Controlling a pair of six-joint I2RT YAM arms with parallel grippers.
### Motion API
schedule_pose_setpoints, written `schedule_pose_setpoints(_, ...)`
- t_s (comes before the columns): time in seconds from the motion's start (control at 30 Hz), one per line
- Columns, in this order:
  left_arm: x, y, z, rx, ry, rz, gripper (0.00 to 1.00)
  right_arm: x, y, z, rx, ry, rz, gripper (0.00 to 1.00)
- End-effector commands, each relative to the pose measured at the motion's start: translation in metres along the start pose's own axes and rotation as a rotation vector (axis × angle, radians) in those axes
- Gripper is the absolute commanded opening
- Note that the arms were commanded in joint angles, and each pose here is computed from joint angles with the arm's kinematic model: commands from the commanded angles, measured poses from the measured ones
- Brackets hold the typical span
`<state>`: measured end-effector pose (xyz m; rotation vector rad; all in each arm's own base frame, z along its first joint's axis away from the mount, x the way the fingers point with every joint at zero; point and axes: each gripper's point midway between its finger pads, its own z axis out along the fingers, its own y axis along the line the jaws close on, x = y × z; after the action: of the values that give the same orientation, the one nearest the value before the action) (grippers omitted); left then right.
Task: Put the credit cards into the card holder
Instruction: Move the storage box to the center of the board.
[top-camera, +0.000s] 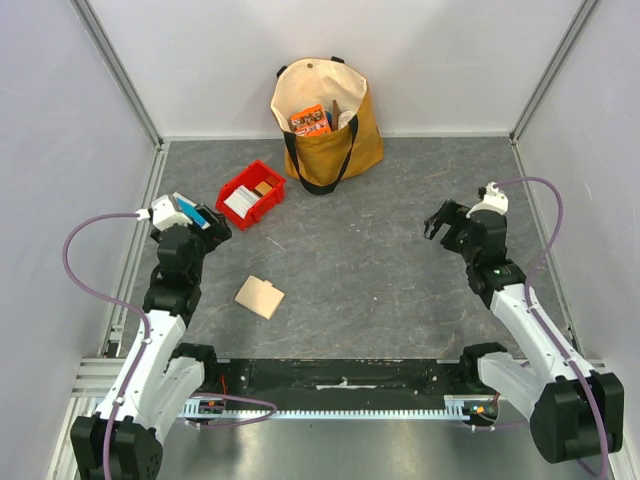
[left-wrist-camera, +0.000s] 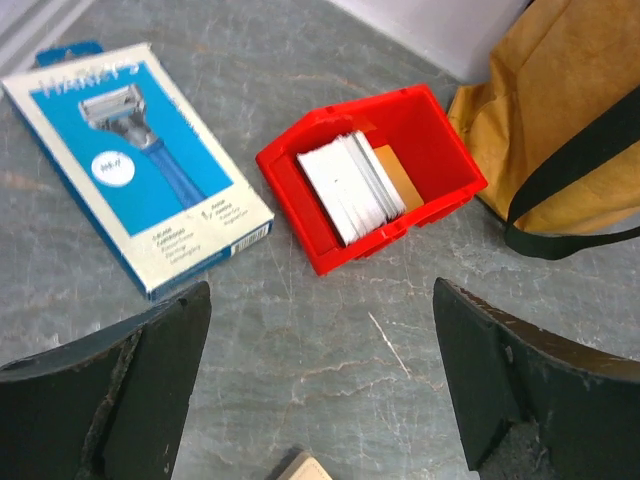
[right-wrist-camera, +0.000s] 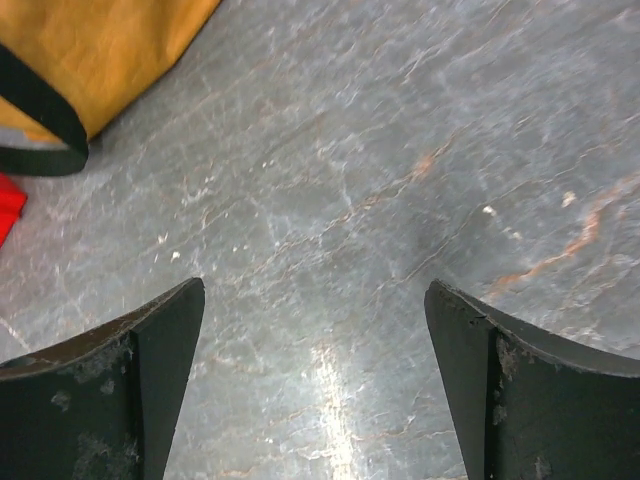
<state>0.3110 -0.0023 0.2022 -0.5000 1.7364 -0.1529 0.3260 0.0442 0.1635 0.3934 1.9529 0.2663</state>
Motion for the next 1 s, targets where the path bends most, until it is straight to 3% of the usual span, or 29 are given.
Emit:
schedule_pose_setpoints(0.0, -0.001, 0.007, -0.007, -0.117, 0.043, -0.207, 0.97, -0.004, 0.029, 0.001, -0.117, 0.050, 0.031, 0.98)
schedule_pose_setpoints(0.07, -0.001, 0.009, -0.010, -0.155, 0.068, -0.252, 0.97, -0.002, 0.040, 0.003, -0.164, 0.085, 0.028, 0.98)
schedule_pose_setpoints(0.33, -0.030, -0.074, 0.017, 0.261, 0.057, -0.048, 0.99, 0.011, 0.037, 0.006, -0.160, 0.152, -0.001, 0.98)
schedule_pose_setpoints(0.6, 0.004, -0.139, 0.086, 0.531, 0.306, 0.128, 0.88, 0.016, 0.039, 0.005, -0.169, 0.191, -0.012, 0.98)
schedule_pose_setpoints(0.77, 0.028, -0.152, 0.120, 0.601, 0.395, 0.157, 0.88, 0.018, 0.036, 0.006, -0.152, 0.212, -0.040, 0.98)
schedule_pose_setpoints(0.97, 0.068, -0.142, 0.147, 0.574, 0.520, 0.183, 0.87, 0.025, 0.028, 0.008, -0.124, 0.232, -0.061, 0.98)
